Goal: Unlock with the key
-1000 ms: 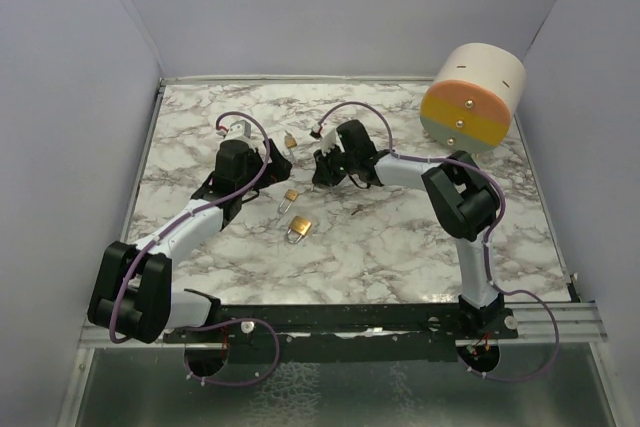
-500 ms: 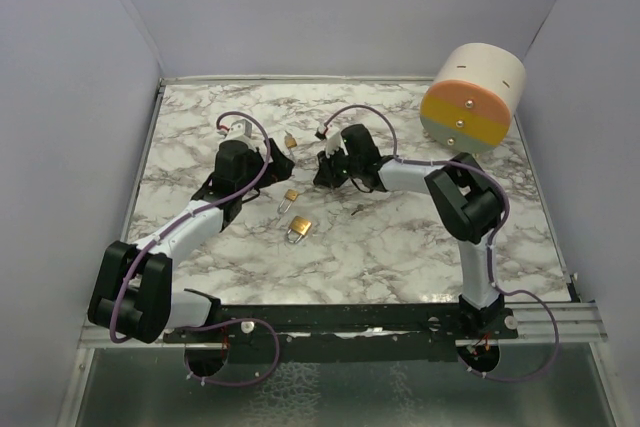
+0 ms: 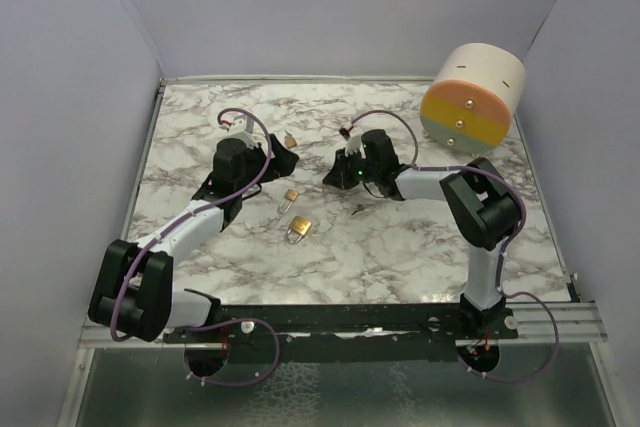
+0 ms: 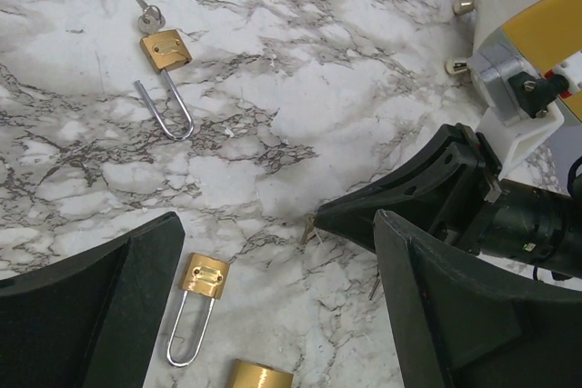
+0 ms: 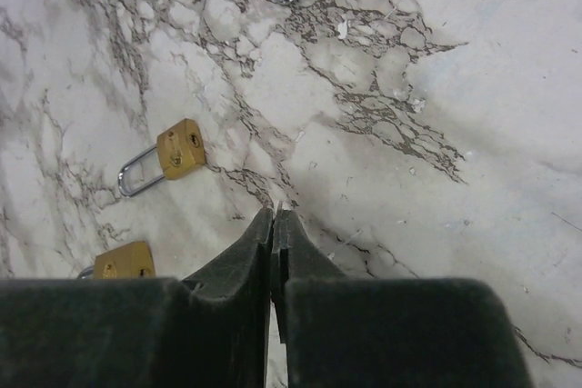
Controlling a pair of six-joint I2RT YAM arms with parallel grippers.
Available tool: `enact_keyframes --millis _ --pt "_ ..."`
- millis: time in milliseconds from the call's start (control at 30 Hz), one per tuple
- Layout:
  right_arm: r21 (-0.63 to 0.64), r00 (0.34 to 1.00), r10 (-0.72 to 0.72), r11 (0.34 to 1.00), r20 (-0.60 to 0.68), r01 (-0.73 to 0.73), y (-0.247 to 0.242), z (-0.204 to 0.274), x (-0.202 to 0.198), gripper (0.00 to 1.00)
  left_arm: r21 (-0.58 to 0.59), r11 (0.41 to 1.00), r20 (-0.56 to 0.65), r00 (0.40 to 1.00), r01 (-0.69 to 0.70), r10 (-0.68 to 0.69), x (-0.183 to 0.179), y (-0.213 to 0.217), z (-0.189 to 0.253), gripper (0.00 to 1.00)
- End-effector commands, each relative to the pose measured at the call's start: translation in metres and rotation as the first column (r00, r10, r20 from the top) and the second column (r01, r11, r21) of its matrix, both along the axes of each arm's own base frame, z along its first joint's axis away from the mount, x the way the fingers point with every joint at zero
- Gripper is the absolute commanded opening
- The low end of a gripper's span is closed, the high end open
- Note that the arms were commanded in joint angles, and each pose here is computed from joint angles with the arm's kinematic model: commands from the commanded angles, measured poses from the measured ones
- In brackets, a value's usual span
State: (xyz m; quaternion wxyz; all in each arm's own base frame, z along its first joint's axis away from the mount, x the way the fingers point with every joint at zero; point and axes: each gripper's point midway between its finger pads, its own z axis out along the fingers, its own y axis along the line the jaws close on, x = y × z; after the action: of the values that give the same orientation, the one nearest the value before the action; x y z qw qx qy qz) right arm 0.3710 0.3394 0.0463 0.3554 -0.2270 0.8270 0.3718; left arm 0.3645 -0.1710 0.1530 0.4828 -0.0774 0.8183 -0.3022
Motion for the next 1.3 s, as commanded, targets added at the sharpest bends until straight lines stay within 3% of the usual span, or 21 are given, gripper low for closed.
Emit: enact_keyframes --millis 0,433,800,933,1100,1267 --pt "0.133 0.997 -0.051 0.99 0.051 0.044 0.002 0.047 0.008 0.01 -0.043 0.997 0.044 0.997 0.058 -0.056 0.003 -0.014 0.01 0.87" --pt "0.338 0.99 -0.143 0.932 0.007 0.132 -0.023 0.099 0.012 0.01 -0.064 0.991 0.071 0.991 0.114 -0.109 0.004 -0.035 0.006 0.84" --pt "0.498 0.987 -0.157 0.858 0.02 0.126 -0.044 0.156 0.01 0.01 -0.191 0.956 0.207 0.961 0.222 -0.182 -0.002 -0.061 0.028 0.79" --pt "0.534 0.989 -0.15 0.838 0.017 0.118 -0.048 0.168 0.004 0.01 -0.251 0.932 0.257 0.946 0.262 -0.196 -0.003 -0.07 0.036 0.76" --pt "0.558 0.99 -0.143 0.822 0.009 0.114 -0.049 0.176 -0.001 0.01 -0.336 0.878 0.36 0.908 0.341 -0.215 -0.009 -0.082 0.054 0.64" --pt "0.57 0.991 -0.132 0.814 0.0 0.109 -0.05 0.181 -0.005 0.01 -0.345 0.827 0.458 0.849 0.443 -0.264 -0.019 -0.093 0.067 0.55"
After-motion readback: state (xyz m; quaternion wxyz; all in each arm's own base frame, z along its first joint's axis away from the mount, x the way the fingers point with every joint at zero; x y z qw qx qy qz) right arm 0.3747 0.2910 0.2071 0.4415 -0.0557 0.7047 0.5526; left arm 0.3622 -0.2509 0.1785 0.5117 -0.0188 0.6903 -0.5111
